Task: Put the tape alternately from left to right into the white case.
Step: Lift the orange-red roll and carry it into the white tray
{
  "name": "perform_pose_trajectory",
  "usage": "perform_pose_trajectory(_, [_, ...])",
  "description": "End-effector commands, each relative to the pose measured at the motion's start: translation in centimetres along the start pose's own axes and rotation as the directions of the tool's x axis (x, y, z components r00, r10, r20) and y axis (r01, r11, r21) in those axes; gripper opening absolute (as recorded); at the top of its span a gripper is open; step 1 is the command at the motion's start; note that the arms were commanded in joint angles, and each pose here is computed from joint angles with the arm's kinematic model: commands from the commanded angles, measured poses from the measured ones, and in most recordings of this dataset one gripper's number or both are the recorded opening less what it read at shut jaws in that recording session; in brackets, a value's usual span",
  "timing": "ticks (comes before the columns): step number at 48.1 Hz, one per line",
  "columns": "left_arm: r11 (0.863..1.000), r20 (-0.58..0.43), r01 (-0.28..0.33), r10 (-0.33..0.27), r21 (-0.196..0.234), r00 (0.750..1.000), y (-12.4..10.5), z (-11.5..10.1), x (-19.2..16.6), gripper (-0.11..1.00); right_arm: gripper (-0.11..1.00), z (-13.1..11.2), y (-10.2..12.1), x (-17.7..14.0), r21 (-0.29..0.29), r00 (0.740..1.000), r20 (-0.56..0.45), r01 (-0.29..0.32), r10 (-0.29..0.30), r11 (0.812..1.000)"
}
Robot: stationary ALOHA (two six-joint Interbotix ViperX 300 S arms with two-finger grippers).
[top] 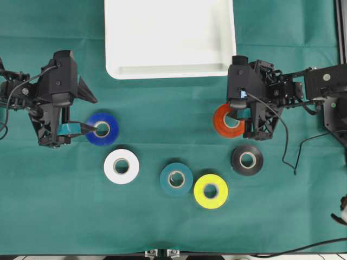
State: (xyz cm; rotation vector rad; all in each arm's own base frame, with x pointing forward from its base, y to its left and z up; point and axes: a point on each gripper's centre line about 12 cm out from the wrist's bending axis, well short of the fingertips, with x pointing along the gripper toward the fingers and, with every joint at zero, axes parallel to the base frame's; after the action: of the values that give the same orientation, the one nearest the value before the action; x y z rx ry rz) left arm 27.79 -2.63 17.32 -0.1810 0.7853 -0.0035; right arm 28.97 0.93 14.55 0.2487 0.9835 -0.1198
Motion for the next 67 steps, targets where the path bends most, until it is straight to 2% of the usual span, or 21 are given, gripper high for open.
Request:
perform_pose_trajectory(1, [1.0, 0.022, 0.008, -0.008, 0.005, 1.0, -0.2, 0.5, -0.4, 0.61, 0.27, 1.6, 0.5, -0.8, -0.014, 0.999, 0.052, -0.012, 0.013, 1.0])
perform_pose_trajectory(11, [1.0, 0.025, 0.009, -0.009, 0.003, 1.0, -0.3, 0.6, -0.4, 0.61, 0.27, 4.3, 0.1, -1.6, -0.118, 0.992, 0.128, 0.036, -0.021, 0.992])
perform_pose_trajectory(20, [1.0, 0.023, 0.009, -0.009, 0.003, 1.0, -0.3, 0.5, -0.3, 0.61, 0.27, 6.7, -2.0, -2.0, -0.149, 0.98, 0.182, 0.113, -0.085, 0.982])
perform_pose_trajectory(32, [1.0, 0.02, 0.008, -0.008, 0.005, 1.0, -0.2, 0.5, -0.3, 0.61, 0.27, 8.8, -6.0, -1.1, -0.107, 0.965, 0.188, 0.204, -0.182, 0.973])
perform_pose_trajectory(50, [1.0, 0.02, 0.007, -0.008, 0.005, 1.0, -0.2, 0.5, -0.1, 0.61, 0.27, 9.5, -11.4, 0.2, -0.047, 0.945, 0.15, 0.302, -0.292, 0.952])
perform_pose_trajectory(59, [1.0, 0.019, 0.007, -0.007, 0.003, 1.0, -0.2, 0.3, -0.1, 0.61, 0.27, 9.2, -13.1, 0.7, -0.016, 0.94, 0.124, 0.323, -0.319, 0.946])
perform_pose_trajectory(67, [1.0, 0.018, 0.006, -0.006, 0.004, 1.0, -0.2, 0.3, -0.1, 0.61, 0.27, 8.9, -13.3, 1.2, -0.016, 0.941, 0.107, 0.324, -0.32, 0.946])
